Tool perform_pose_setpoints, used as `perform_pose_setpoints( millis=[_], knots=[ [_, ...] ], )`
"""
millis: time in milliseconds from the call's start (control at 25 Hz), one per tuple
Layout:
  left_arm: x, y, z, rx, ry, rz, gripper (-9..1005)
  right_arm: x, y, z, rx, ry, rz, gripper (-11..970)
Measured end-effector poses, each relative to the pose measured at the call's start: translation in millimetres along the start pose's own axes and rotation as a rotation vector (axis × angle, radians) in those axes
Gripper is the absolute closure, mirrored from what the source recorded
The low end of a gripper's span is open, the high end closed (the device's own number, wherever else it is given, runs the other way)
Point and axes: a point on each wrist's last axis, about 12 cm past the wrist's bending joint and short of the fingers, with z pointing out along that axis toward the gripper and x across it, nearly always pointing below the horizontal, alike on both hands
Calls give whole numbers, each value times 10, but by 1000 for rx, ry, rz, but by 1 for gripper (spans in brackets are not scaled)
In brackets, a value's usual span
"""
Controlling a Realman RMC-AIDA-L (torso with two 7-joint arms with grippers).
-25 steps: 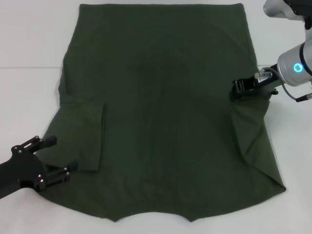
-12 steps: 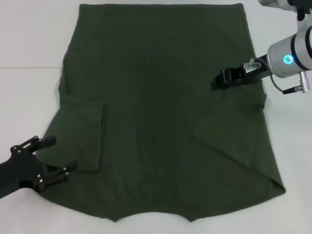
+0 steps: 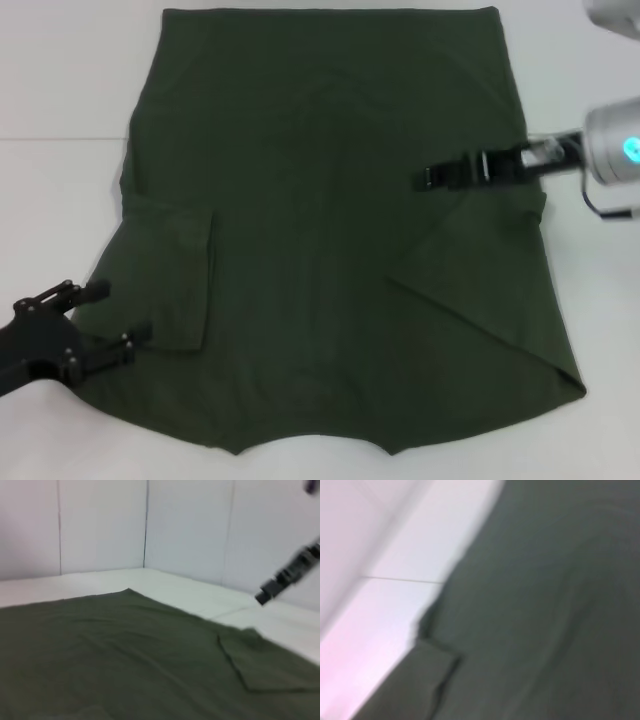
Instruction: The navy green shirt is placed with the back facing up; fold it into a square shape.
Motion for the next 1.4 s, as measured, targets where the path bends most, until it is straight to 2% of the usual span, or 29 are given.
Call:
perform_pose_setpoints(
  millis=[160,280,480,640,760,920,1160,1400],
  knots=[
    [-121,54,-120,37,-32,-164,143,460,-95,-180,-163,-88,-130,325],
    [-223,111,-249,70,-16,-344,143,898,-160,-305,-223,-165,-253,199],
    [-300,182,-389,86,123,-661,142,1587,-222,-356,-196,-261,-479,41],
    [-307,225,-432,65,237,-854,141,1957,-221,-239,-199,-276,-584,40],
    [-356,266,-479,47,265,-940,146,2074,-236,-195,-175,-288,-642,40],
    [-462,380,-536,-12,314,-962,157,2075,-244,-195,-164,-306,-676,40],
    [-467,485,-339,-90,426,-939,174,2013,-233,-230,-181,-314,-703,41],
    [-426,544,-263,-151,469,-960,191,1980,-235,-220,-183,-308,-711,41]
  ],
)
